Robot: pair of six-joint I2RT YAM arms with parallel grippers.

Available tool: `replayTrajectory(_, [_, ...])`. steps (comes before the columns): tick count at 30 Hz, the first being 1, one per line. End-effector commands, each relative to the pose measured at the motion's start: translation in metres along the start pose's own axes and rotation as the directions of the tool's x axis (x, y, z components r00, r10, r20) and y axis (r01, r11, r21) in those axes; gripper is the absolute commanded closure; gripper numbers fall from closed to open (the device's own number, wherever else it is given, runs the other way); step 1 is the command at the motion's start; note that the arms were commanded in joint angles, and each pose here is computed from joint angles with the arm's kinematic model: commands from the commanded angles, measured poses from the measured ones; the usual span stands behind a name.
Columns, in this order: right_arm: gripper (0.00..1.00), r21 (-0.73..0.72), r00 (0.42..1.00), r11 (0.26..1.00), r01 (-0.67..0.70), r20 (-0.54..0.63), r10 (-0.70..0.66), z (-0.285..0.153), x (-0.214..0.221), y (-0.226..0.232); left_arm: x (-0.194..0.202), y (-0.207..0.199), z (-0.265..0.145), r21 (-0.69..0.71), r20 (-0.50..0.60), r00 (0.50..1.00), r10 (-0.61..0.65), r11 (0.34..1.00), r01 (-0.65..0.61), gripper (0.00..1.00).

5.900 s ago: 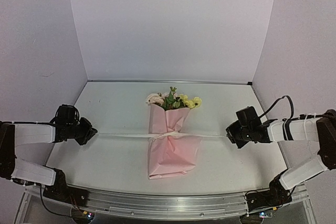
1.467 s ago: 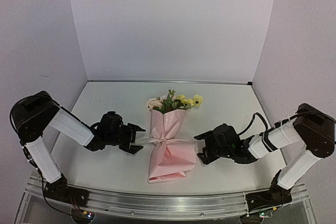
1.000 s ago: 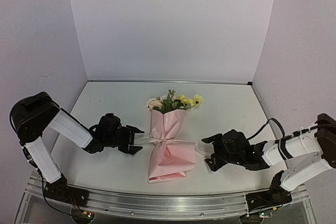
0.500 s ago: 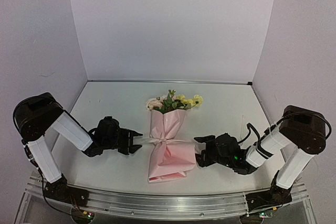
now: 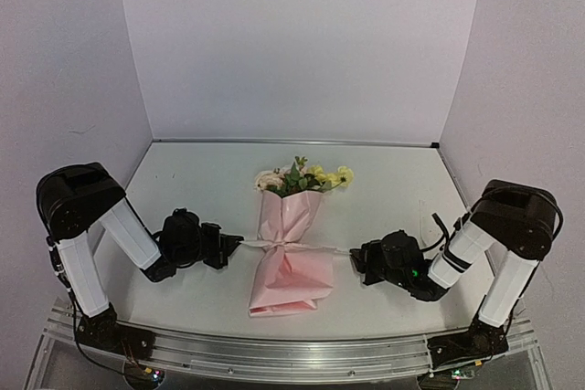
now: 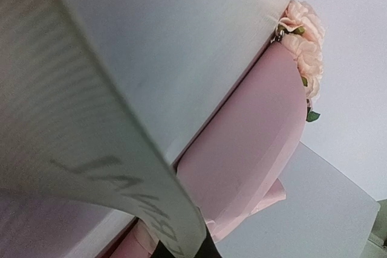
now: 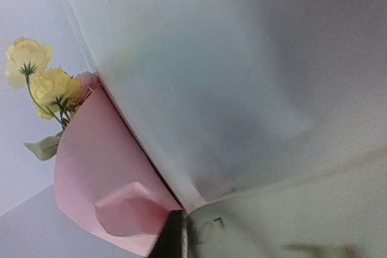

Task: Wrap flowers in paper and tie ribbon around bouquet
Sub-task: Tie the ribbon around the folded bouquet.

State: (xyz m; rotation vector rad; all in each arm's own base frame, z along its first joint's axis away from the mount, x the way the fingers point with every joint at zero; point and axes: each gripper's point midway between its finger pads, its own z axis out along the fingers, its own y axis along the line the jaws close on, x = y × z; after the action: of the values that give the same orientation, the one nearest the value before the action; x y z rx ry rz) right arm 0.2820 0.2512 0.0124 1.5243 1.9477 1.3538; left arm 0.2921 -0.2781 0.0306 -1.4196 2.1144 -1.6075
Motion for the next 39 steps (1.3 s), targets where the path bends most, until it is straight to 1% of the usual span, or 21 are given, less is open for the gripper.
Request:
replayTrajectory(1, [1.0, 0.008, 0.997, 0.998, 0.054, 0.045, -0.055, -0.001, -0.018, 0.002, -0.029, 0.013, -0.016, -0.093, 0.106, 0.993, 0.057, 0.995, -0.047, 1.0])
replayTrajectory(8, [1.0, 0.02, 0.99, 0.993, 0.12, 0.068, -0.121, -0.008, -0.038, 0.013, -0.053, 0.007, -0.039, -0.185, 0.175, 0.961, 0.214, 0.966, -0.181, 1.0])
replayTrajectory(12, [1.0, 0.05, 0.976, 0.979, 0.196, 0.085, -0.199, -0.012, -0.044, 0.026, -0.066, 0.004, -0.052, -0.241, 0.213, 0.937, 0.279, 0.944, -0.226, 1.0])
replayTrajectory(19, [1.0, 0.067, 0.97, 0.982, 0.175, 0.159, -0.184, -0.038, -0.084, 0.02, -0.091, 0.016, -0.081, -0.292, 0.273, 0.915, 0.298, 0.932, -0.216, 1.0])
replayTrajectory(22, [1.0, 0.08, 0.968, 0.977, 0.197, 0.144, -0.207, -0.042, -0.091, 0.022, -0.091, 0.015, -0.082, -0.313, 0.256, 0.9, 0.354, 0.911, -0.269, 1.0])
replayTrajectory(26, [1.0, 0.178, 0.934, 0.925, 0.336, 0.066, -0.352, -0.037, -0.075, 0.033, -0.081, 0.0, -0.069, -0.333, 0.185, 0.869, 0.458, 0.861, -0.383, 1.0])
replayTrajectory(29, [1.0, 0.226, 0.891, 0.869, 0.439, 0.017, -0.454, -0.038, -0.066, 0.043, -0.073, -0.009, -0.061, -0.336, 0.149, 0.849, 0.508, 0.833, -0.439, 1.0])
replayTrajectory(32, [1.0, 0.272, 0.846, 0.811, 0.519, -0.025, -0.533, -0.042, -0.059, 0.049, -0.061, -0.007, -0.052, -0.364, 0.105, 0.827, 0.553, 0.795, -0.486, 1.0])
replayTrajectory(35, [0.99, 0.304, 0.793, 0.744, 0.595, -0.075, -0.604, -0.044, -0.054, 0.049, -0.051, 0.0, -0.042, -0.384, 0.053, 0.817, 0.574, 0.767, -0.514, 1.0])
replayTrajectory(36, [0.96, 0.314, 0.782, 0.726, 0.611, -0.096, -0.616, -0.044, -0.052, 0.047, -0.047, 0.003, -0.04, -0.385, 0.039, 0.816, 0.577, 0.762, -0.521, 1.0])
replayTrajectory(37, [0.89, 0.323, 0.771, 0.71, 0.625, -0.117, -0.625, -0.044, -0.05, 0.044, -0.044, 0.007, -0.037, -0.386, 0.026, 0.816, 0.578, 0.758, -0.525, 1.0])
replayTrajectory(39, [0.72, 0.336, 0.742, 0.672, 0.66, -0.148, -0.654, -0.046, -0.045, 0.044, -0.04, 0.012, -0.033, -0.388, 0.003, 0.815, 0.579, 0.752, -0.533, 1.0])
